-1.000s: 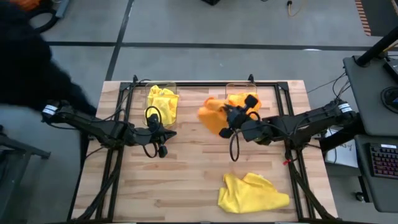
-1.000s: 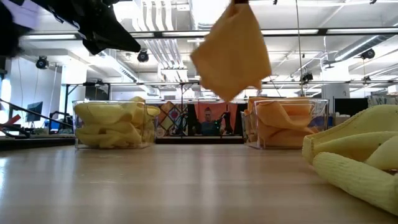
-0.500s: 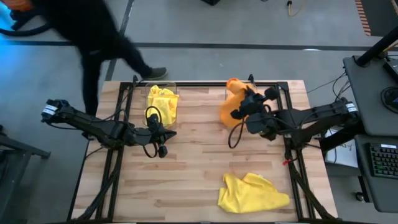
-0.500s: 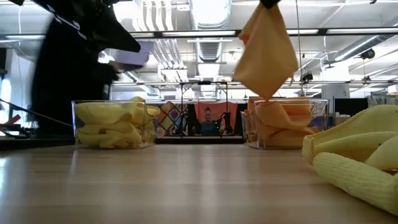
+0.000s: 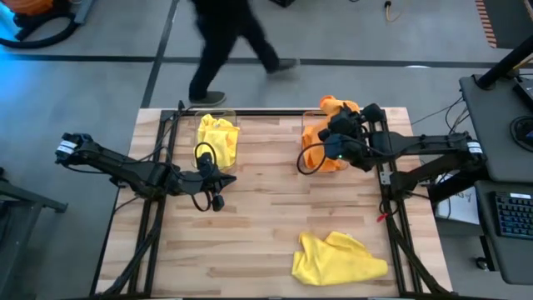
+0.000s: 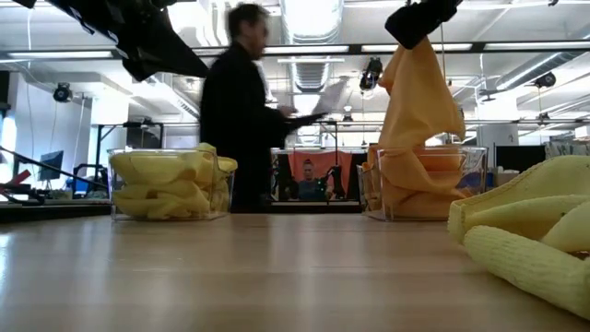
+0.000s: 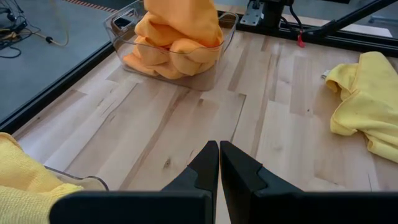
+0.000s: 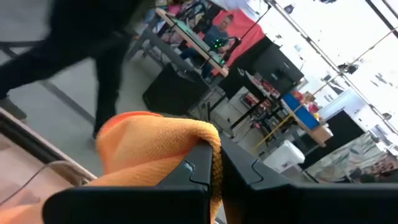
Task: Sort microfiber towel by color & place in baskets
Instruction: Put the orange microfiber cloth into the right transparent bin
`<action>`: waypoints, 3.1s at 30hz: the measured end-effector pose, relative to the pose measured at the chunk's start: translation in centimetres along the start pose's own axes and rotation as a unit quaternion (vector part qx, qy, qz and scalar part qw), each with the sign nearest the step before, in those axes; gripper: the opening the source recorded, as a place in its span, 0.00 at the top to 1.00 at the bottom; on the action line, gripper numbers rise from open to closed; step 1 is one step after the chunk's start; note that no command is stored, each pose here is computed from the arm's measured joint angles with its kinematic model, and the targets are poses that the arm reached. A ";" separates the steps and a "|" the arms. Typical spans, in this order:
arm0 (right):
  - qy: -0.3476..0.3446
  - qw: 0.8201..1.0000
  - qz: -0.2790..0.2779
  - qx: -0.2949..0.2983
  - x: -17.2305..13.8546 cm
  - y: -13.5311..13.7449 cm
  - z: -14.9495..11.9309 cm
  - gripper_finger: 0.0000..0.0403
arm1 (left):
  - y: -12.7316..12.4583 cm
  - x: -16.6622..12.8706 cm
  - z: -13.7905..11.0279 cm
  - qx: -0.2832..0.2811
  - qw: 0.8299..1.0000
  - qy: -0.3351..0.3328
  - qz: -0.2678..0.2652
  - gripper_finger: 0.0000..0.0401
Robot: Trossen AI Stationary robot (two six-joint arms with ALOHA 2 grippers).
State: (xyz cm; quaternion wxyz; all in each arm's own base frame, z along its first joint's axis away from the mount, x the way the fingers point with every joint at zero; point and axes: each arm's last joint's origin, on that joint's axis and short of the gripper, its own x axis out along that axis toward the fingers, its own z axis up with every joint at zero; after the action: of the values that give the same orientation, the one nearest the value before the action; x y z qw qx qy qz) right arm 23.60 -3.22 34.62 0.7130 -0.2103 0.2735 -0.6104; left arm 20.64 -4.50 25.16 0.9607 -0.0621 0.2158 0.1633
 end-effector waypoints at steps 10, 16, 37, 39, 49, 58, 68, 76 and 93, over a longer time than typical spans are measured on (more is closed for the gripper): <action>0.017 0.997 0.053 0.050 0.2 1.2 -1.3 0.98 | 0.0 0.0 0.0 0.000 1.000 0.000 0.000 1.00; 0.029 0.991 0.097 0.084 0.3 2.5 -2.2 0.98 | 0.0 0.0 0.0 0.000 1.000 0.000 0.000 1.00; 0.042 0.958 0.229 0.168 0.4 6.2 -4.8 0.98 | 0.0 0.0 0.0 0.000 1.000 0.000 0.000 1.00; 0.051 0.954 0.238 0.172 0.5 6.5 -5.3 0.98 | 0.0 0.0 0.0 0.000 1.000 0.000 0.000 1.00; 0.094 0.942 0.250 0.202 0.7 7.8 -8.3 0.98 | 0.0 0.0 0.0 0.000 1.000 0.000 0.000 1.00; 0.114 0.937 0.255 0.208 0.8 8.2 -9.7 0.98 | 0.0 0.0 0.0 0.001 1.000 0.002 0.001 1.00; 0.149 0.935 0.248 0.205 1.8 8.6 -11.9 0.98 | 0.0 0.0 0.0 0.001 1.000 0.001 0.000 1.00; 0.166 0.938 0.234 0.193 2.3 8.8 -13.7 0.98 | -0.1 0.0 0.2 0.000 1.000 -0.011 -0.004 1.00; 0.161 0.932 0.255 0.201 2.2 8.3 -11.4 0.77 | -1.9 1.6 1.8 0.082 0.988 -0.098 -0.089 1.00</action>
State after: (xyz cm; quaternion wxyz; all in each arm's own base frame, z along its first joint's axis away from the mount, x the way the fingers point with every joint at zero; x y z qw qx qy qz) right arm 22.77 -3.59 20.41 0.8187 0.1149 0.3007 -0.4756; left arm 23.35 -5.53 26.16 0.9898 0.0147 0.1265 0.0641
